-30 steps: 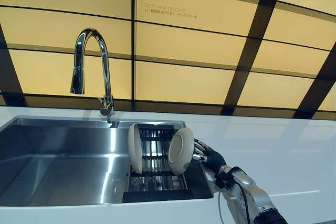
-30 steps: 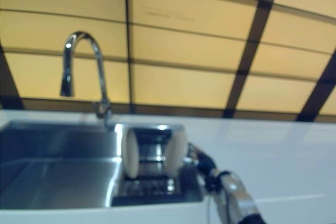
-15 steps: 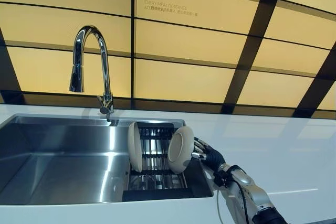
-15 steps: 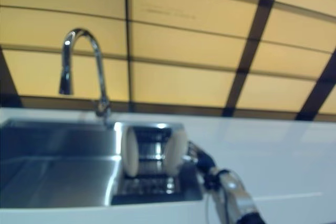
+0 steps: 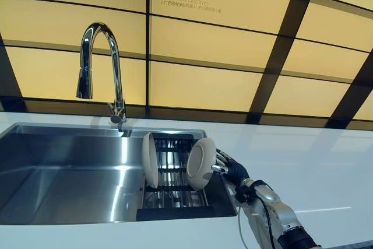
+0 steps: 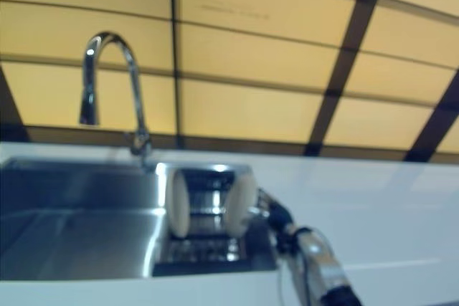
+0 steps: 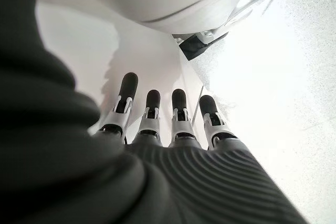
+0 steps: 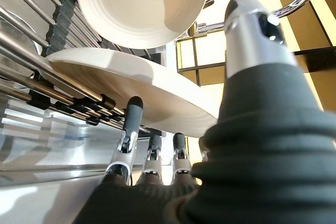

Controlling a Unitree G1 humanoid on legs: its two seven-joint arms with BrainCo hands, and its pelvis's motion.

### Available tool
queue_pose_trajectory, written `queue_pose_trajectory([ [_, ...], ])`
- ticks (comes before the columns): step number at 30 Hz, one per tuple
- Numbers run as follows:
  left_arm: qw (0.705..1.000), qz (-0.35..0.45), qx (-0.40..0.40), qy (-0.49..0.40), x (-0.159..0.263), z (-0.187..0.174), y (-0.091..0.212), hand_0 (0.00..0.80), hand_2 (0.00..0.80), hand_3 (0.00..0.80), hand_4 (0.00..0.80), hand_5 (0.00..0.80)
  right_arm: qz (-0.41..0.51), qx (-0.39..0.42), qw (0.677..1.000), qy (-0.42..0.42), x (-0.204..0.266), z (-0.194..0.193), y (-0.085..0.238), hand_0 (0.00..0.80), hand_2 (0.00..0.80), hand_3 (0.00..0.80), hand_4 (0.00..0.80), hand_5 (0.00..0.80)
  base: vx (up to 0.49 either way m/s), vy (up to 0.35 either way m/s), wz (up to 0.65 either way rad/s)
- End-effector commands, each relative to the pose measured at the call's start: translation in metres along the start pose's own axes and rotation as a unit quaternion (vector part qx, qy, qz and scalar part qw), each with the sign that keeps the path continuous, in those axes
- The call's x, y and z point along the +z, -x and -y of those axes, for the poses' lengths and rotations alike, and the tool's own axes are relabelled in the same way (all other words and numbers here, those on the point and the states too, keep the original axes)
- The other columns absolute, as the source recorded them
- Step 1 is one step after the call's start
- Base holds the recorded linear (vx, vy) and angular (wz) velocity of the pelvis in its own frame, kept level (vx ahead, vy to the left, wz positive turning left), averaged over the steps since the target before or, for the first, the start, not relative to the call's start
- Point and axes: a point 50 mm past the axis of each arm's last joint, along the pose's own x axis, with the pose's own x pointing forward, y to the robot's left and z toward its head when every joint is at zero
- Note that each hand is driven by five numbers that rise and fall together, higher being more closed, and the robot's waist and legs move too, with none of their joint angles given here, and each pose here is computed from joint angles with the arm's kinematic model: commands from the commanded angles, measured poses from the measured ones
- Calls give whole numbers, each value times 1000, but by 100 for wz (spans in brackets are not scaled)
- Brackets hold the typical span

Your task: Take plates into dishwasher

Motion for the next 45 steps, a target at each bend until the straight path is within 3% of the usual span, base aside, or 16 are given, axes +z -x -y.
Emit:
queue_pose_trajectory([
  [1, 998, 59, -3, -28, 46, 0, -3, 0, 0, 0, 0, 0, -257, -24, 965, -38, -115, -13, 31, 0, 0, 0, 0, 0, 0, 0, 0],
  [32, 998, 59, 5, -23, 49, -3, -3, 0, 0, 0, 0, 0, -257, -46, 965, -35, -112, -16, 24, 0, 0, 0, 0, 0, 0, -2, 1],
  [33, 998, 58, 5, -22, 48, -3, -3, 0, 0, 0, 0, 0, -257, -47, 965, -35, -112, -15, 24, 119, 119, 119, 119, 119, 0, 0, 0],
  [34, 998, 59, 6, -22, 48, -3, -3, 0, 0, 0, 0, 0, -256, -48, 965, -36, -112, -16, 24, 389, 389, 389, 389, 389, 0, 0, 0],
  [36, 998, 59, 6, -22, 48, -4, -3, 0, 0, 0, 0, 0, -252, -50, 966, -36, -112, -15, 24, 637, 637, 637, 637, 637, 0, 0, 0],
  [37, 998, 59, 7, -22, 48, -4, -3, 0, 0, 0, 0, 0, -250, -52, 966, -36, -111, -15, 24, 800, 800, 800, 800, 800, 0, 0, 0],
  [45, 998, 59, 6, -20, 47, -2, -3, 0, 0, 0, 0, 0, -236, -63, 969, -30, -108, -13, 23, 800, 800, 800, 800, 800, 0, 0, 0],
])
